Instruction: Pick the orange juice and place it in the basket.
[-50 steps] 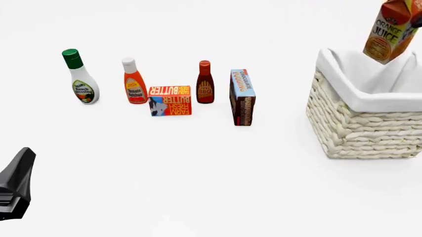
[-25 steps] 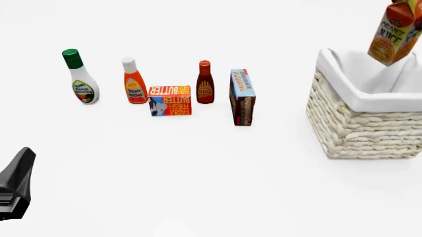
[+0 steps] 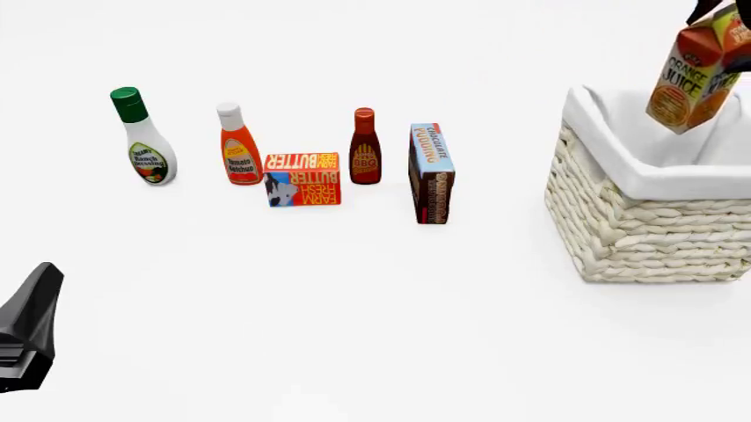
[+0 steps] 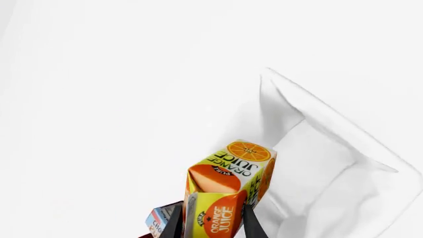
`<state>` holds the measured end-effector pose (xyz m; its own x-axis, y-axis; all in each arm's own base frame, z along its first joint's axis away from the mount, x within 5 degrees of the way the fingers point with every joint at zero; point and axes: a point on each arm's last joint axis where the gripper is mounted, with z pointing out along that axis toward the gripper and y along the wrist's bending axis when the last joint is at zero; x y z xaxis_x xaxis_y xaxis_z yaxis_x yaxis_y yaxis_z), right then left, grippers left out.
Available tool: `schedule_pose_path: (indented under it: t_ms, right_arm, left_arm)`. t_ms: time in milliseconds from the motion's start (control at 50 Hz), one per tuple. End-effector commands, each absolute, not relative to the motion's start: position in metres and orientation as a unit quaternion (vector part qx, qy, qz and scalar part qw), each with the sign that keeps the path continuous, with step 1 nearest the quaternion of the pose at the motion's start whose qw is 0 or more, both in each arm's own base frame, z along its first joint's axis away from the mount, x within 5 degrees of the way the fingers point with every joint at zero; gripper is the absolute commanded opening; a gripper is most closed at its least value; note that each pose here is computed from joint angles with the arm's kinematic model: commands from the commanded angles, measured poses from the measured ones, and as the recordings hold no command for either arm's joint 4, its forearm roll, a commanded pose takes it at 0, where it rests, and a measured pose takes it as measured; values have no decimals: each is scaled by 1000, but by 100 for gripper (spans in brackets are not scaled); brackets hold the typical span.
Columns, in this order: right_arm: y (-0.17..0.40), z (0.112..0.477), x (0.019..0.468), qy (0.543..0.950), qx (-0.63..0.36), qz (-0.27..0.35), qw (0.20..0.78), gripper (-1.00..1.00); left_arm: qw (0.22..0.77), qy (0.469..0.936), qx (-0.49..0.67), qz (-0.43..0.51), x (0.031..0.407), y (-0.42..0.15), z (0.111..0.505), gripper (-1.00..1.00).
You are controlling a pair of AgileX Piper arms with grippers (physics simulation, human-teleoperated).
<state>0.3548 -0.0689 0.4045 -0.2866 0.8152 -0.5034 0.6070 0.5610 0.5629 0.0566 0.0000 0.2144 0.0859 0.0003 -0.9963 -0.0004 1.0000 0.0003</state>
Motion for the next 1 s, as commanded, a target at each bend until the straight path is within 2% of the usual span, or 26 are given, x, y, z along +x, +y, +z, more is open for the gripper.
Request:
schedule_pose_path:
  t_ms: [20,360,1000]
  right_arm:
    - [-78,402,366,782,468,133,390,-100]
    - [-92,388,376,780,495,123,364,-100]
    - [-102,367,369,790,509,102,327,-100]
  left_arm:
    - [737,676,0,0,57,0,214,100]
    - [737,676,0,0,57,0,214,100]
    - [737,676,0,0,57,0,214,100]
